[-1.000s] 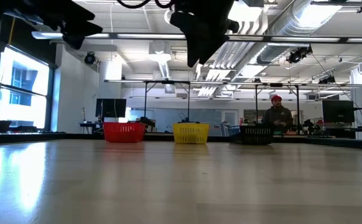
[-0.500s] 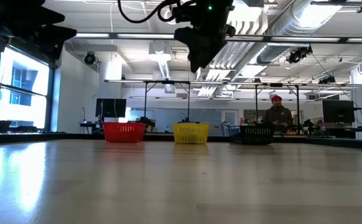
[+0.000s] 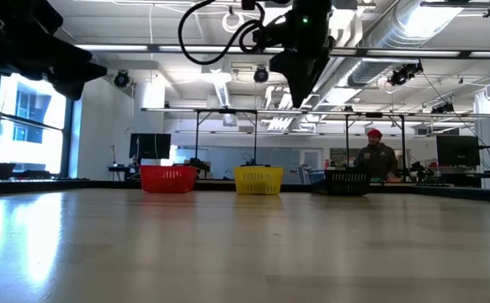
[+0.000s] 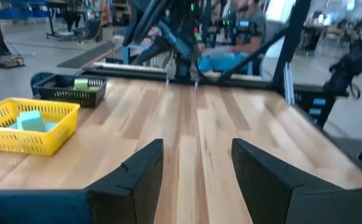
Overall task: Sort & place blocks by color
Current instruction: Return to Home Position
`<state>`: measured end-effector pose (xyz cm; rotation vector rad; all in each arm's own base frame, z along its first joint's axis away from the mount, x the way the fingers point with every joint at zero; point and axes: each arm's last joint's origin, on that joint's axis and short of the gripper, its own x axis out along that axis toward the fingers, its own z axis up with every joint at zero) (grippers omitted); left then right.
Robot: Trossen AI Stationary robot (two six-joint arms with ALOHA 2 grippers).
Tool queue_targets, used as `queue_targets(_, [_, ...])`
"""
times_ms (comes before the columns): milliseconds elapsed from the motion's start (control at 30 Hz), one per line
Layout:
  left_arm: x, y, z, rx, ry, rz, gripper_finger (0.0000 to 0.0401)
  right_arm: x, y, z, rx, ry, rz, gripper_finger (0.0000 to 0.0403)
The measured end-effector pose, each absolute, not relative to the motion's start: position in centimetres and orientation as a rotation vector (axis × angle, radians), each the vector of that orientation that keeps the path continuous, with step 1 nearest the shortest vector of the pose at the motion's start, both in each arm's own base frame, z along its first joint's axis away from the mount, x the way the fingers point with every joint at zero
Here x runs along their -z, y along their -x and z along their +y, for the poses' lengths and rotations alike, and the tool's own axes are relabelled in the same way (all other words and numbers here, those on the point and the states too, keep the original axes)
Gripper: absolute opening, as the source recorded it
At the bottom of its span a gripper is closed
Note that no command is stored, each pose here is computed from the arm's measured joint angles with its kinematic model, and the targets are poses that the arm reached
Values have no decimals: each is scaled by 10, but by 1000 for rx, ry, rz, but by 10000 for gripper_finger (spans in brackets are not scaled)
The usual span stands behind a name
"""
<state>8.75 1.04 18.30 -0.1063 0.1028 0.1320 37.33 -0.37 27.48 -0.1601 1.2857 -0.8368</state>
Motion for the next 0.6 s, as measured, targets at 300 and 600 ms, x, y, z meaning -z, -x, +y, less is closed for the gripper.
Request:
queue_targets(300, [-176,-89,10,-124,25,138,179,-273,-372,-1,708,193,1372,199])
queue_targets(600, [-172,-88,11,-122,-31,177,179,-296,-348,0,713,204,1405,199])
